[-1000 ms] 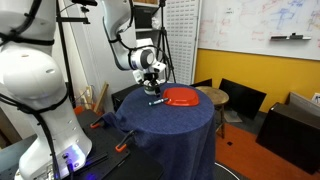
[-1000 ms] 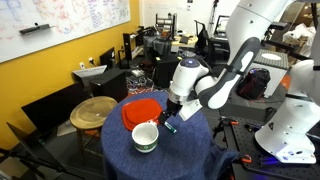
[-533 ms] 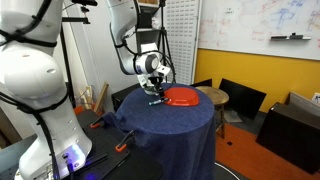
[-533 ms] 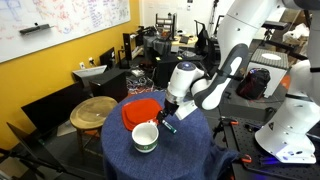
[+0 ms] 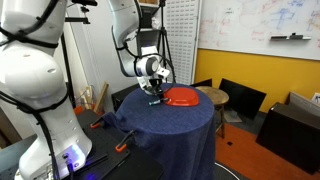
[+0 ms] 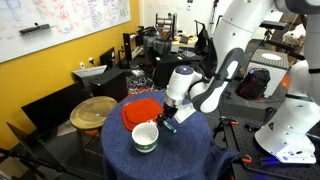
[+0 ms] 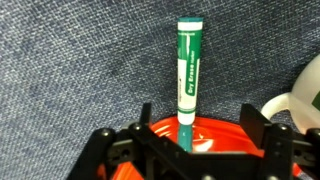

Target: Place the green marker inside the mug

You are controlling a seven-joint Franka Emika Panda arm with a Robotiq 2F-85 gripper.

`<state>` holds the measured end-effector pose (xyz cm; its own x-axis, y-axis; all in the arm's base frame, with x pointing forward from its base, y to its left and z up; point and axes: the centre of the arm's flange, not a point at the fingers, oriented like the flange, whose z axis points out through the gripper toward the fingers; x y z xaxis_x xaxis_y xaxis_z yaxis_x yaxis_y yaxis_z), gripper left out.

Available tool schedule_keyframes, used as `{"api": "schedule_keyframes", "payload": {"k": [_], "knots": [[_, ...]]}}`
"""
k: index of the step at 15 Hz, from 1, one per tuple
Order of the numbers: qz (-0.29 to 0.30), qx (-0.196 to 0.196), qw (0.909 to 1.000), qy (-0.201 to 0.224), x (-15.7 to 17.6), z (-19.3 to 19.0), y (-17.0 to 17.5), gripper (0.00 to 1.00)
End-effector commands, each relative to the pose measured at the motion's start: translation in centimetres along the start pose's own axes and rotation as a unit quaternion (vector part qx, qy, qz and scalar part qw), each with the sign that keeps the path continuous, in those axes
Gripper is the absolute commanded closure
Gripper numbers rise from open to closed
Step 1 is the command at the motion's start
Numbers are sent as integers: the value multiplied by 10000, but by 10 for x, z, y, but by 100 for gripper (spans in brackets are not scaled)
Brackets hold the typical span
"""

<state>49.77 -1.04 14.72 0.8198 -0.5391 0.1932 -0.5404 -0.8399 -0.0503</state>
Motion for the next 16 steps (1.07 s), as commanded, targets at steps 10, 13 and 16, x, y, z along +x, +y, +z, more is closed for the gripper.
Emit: {"api": "schedule_keyframes", "payload": {"k": [10, 13, 16], "knots": [[188, 34, 9997, -141, 2, 21, -2, 52], [246, -6, 9996, -125, 2, 19, -1, 75], [302, -89, 9995, -70, 1, 16, 1, 99]]}}
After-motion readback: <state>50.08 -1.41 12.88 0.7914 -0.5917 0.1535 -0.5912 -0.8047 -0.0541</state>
